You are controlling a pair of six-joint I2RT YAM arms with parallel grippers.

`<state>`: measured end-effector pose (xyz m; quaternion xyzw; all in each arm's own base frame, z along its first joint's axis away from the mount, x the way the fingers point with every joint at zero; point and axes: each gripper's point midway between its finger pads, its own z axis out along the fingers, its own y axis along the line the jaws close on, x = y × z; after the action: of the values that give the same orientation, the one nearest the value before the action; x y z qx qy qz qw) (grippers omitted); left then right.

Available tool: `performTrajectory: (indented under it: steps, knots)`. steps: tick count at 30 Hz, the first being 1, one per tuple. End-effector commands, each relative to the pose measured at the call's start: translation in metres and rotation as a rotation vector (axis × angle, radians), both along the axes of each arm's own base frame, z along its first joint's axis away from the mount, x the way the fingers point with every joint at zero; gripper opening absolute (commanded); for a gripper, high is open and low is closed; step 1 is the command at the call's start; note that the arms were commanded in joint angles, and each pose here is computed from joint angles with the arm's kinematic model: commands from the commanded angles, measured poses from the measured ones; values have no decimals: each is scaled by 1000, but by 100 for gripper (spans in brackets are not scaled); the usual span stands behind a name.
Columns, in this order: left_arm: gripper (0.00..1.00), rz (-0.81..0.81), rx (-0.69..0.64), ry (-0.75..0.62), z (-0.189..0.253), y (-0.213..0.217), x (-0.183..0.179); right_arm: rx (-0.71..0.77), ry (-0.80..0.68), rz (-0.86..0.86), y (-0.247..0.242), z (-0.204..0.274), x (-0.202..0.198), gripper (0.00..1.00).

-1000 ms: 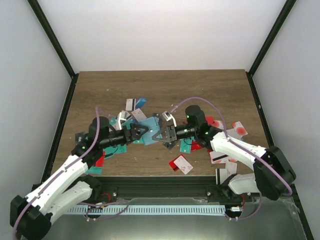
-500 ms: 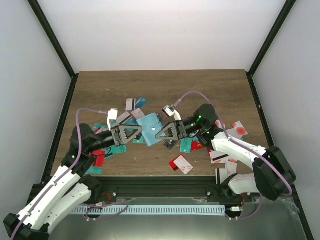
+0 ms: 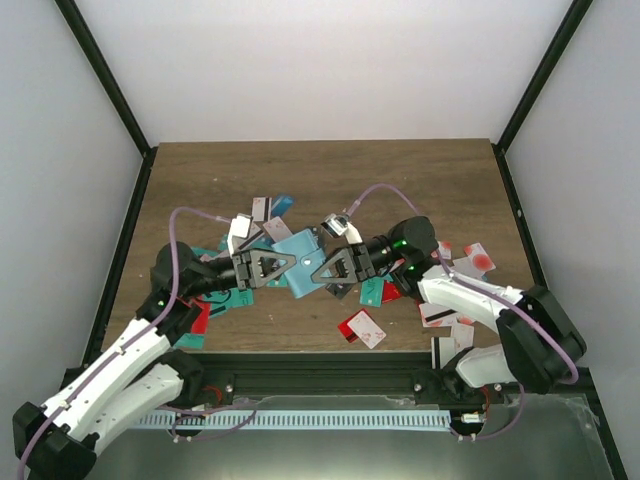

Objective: Put the credit cards into the card holder

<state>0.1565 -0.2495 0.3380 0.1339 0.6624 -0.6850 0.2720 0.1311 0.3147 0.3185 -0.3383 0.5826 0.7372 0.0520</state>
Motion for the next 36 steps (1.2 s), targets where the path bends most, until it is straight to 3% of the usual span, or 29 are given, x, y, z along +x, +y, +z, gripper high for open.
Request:
performTrajectory:
  steps: [1,4,5,6,7,9,11,15,21,30,36]
  knots:
    - [17,1,-27,-29,9,-1,0,39,-58,45,5,15,-8,1]
    - [6,40,-11,-3,5,0,7,9,-41,36,10,6,-3,1]
    - [4,56,-3,6,4,0,10,-16,-33,23,13,0,1,5]
    - [4,78,9,18,1,1,14,-59,-25,-6,18,-10,9,19]
    - [4,90,32,42,-5,2,16,-104,-34,-51,22,-19,17,42]
    - [4,122,73,75,-14,3,21,-227,-51,-144,25,-40,31,69]
    - [4,151,115,101,-23,5,25,-291,-82,-195,22,-52,35,82]
    - [4,193,180,145,-43,9,31,-377,-123,-248,12,-68,37,97]
    - [4,224,318,225,-82,10,40,-521,-203,-419,-7,-85,53,100]
    - [4,281,529,311,-127,19,53,-570,-240,-583,-21,-73,70,100]
    - [4,273,574,362,-142,16,55,-659,-257,-624,-15,-82,75,100]
